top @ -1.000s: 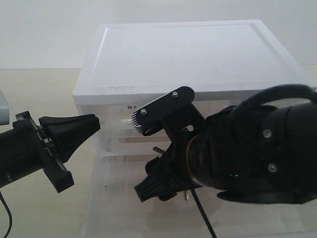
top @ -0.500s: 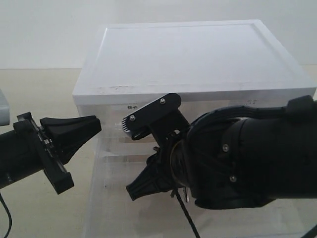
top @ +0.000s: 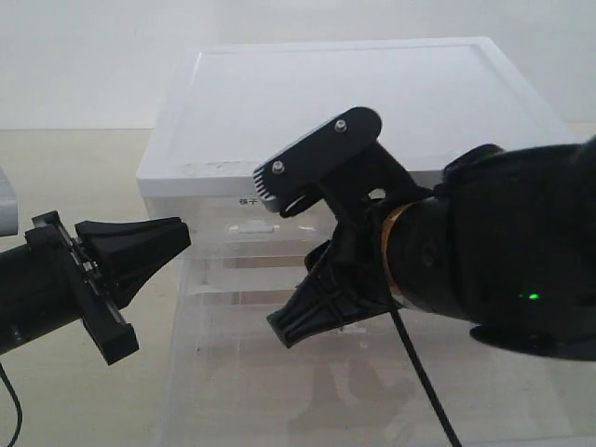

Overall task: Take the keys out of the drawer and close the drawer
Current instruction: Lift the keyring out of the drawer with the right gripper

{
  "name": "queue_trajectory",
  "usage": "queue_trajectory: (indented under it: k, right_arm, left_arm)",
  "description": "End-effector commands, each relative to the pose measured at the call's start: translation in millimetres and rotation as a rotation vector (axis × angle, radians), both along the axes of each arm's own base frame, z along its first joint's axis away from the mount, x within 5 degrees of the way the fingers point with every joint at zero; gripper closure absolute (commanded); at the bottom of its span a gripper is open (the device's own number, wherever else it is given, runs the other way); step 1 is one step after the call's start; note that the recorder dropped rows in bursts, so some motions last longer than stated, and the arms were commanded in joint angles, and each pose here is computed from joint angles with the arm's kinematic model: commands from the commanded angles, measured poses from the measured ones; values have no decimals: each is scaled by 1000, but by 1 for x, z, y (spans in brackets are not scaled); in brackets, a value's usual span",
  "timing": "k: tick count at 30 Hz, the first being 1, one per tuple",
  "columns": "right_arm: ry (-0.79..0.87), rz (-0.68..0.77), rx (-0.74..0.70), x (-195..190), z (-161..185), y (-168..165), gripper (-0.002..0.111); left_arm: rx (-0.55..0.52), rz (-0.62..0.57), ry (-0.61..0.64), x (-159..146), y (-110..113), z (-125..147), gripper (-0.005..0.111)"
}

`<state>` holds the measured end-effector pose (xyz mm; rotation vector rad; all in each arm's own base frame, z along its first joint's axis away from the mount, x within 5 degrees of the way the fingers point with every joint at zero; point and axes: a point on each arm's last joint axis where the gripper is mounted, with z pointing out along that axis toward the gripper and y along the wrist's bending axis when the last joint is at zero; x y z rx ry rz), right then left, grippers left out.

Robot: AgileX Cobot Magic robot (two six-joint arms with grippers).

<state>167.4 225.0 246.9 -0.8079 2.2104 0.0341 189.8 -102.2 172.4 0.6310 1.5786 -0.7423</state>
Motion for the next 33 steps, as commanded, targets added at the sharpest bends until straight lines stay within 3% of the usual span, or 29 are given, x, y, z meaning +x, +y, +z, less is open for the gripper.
queue_trajectory:
  k: [1, 16, 22, 26, 33]
  right_arm:
    - [19, 11, -25, -5, 7, -8, 108]
    - [-135, -17, 89, -22, 69, -53, 108]
    - [-186, -78, 130, -41, 100, -97, 108]
    - [-183, -133, 97, -53, 109, -128, 108]
    - [-203, -204, 170, -79, 124, -181, 108]
  left_arm:
    - [-15, -15, 4, 0, -2, 1, 102]
    - [-10, -27, 3, -1, -3, 0, 102]
    - [-10, -27, 3, -1, -3, 0, 102]
    - [-10, -27, 3, -1, -3, 0, 102]
    - [-10, -29, 3, -1, -3, 0, 102]
